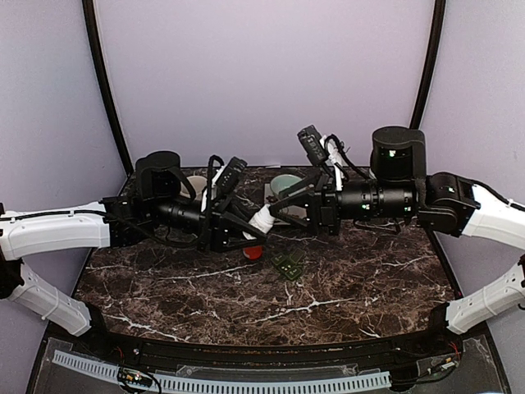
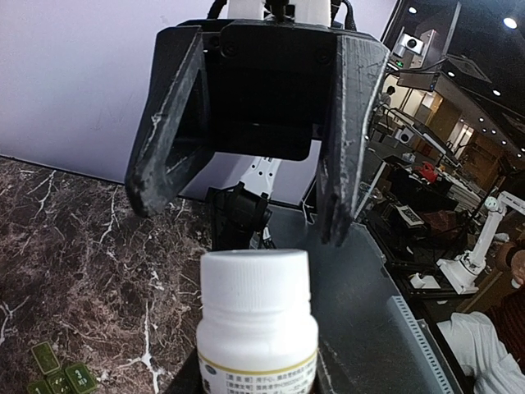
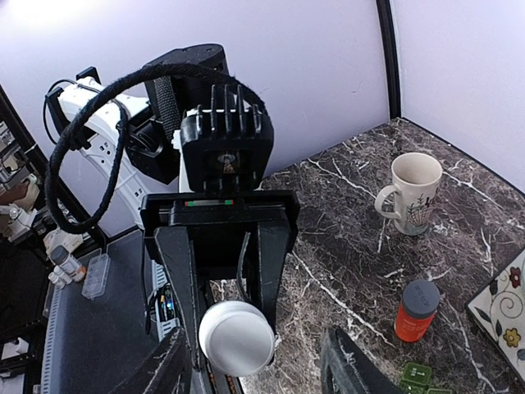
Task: Sort the pills into containers
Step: Screw the lid of the pill bottle onto the pill bottle.
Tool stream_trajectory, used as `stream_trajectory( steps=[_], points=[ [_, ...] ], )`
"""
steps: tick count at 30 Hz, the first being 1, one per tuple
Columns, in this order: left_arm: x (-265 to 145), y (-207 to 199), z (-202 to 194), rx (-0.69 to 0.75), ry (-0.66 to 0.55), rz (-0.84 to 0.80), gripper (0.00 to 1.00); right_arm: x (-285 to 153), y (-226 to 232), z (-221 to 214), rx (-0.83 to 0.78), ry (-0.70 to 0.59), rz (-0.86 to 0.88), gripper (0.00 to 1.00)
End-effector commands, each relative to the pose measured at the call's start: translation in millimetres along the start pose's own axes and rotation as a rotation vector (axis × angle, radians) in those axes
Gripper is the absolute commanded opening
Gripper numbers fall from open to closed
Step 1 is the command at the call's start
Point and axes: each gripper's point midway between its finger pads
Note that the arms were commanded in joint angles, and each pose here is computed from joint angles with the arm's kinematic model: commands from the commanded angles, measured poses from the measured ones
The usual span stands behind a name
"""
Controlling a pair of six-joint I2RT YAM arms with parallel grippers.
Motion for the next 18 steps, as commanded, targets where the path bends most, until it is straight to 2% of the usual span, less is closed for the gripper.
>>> stream_trajectory(
  steps=[1, 12, 15, 18],
  points=[
    [-2.3, -7.1, 12.6, 0.020, -0.014, -0.036, 0.00, 3.7, 6.1, 10.9, 0.017, -0.035, 0.057, 0.54],
    [0.4, -5.3, 14.2, 0.024, -0.013, -0.046, 0.00, 10.9, 8.4, 3.3, 0.046, 0.001, 0.093, 0.49],
    [0.9, -4.9, 14.5, 0.025, -0.014, -0.047, 0.00, 11.5, 8.0, 2.5, 0.051, 0.004, 0.094, 0.40],
    [1.2, -4.7, 13.3, 0.023, -0.011, -0.049, 0.00, 12.6, 8.3, 1.3, 0.062, 0.010, 0.103, 0.24]
  ],
)
Point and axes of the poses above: each gripper's point midway between its finger pads, its own x axis out along the fingers, its own y axis along the line the jaws close on, z = x × y, and after that the axes turned 6 degrees about x, right-handed
